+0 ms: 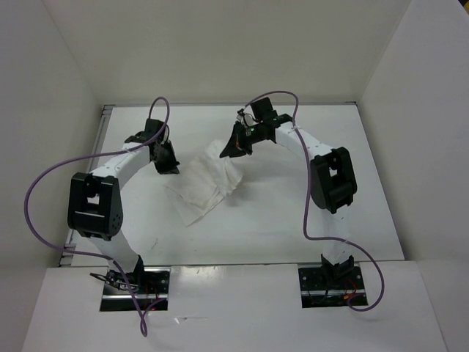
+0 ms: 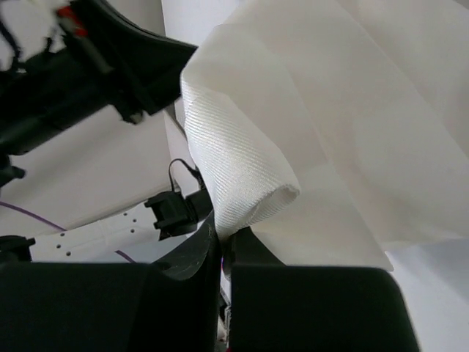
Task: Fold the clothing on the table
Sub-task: Fold the skirt
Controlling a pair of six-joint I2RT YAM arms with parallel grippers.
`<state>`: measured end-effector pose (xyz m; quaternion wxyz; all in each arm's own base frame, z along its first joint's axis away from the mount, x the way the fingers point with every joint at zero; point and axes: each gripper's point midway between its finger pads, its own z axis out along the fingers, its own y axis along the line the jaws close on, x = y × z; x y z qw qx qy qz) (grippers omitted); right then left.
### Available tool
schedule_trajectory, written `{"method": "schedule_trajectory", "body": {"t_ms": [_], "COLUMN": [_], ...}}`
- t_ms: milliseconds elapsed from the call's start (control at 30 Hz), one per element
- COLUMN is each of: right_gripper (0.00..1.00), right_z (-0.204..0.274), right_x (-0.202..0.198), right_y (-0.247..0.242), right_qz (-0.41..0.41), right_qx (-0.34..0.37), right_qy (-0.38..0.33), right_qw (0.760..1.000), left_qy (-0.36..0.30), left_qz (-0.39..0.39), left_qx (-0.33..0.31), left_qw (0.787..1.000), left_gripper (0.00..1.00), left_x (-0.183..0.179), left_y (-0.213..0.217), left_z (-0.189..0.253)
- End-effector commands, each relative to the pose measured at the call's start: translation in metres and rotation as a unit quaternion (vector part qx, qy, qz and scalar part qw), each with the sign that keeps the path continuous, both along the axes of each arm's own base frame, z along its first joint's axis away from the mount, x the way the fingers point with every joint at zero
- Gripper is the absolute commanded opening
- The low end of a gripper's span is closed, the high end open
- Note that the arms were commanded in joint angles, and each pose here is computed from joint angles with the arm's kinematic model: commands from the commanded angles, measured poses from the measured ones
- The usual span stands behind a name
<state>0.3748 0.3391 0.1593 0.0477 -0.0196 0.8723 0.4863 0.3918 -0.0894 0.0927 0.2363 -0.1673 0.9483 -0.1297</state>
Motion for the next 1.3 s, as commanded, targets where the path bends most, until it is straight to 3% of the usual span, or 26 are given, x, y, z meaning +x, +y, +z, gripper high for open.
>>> {"method": "schedule_trajectory", "body": {"t_ms": [0, 200, 333, 800, 1033, 1267], "right_gripper": [0.0, 0.0, 0.0, 0.0, 0.0, 0.0], "right_z": [0.023, 0.029, 0.034, 0.036, 0.041, 0.053], "right_x": [0.011, 0.023, 0.025, 0.024, 0.014, 0.005], "right_y": [0.004, -0.027, -0.037, -0.039, -0.044, -0.064], "right_qz": [0.004, -0.033, -0.044, -0.047, -0.056, -0.089], "right_qx": [0.01, 0.002, -0.002, -0.006, -0.011, -0.028], "right_qy": [-0.039, -0.041, -0.047, -0.049, -0.049, -0.056], "right_qw": [0.999, 0.999, 0.998, 0.998, 0.997, 0.994], "left_qy": [0.024, 0.023, 0.057, 0.142, 0.153, 0.12], "left_qz": [-0.013, -0.014, -0.01, 0.004, -0.039, -0.083], "left_qx": [-0.002, 0.004, 0.028, 0.111, 0.101, 0.07], "left_qw": [1.0, 1.0, 0.998, 0.984, 0.982, 0.987], "left_gripper": [0.09, 0.09, 0.09, 0.06, 0.05, 0.05], "left_x": [-0.023, -0.038, -0.05, -0.087, -0.066, -0.031], "left_y": [0.001, -0.002, 0.004, 0.015, -0.019, -0.06], "left_z": [-0.009, -0.008, -0.023, -0.074, -0.099, -0.092]}}
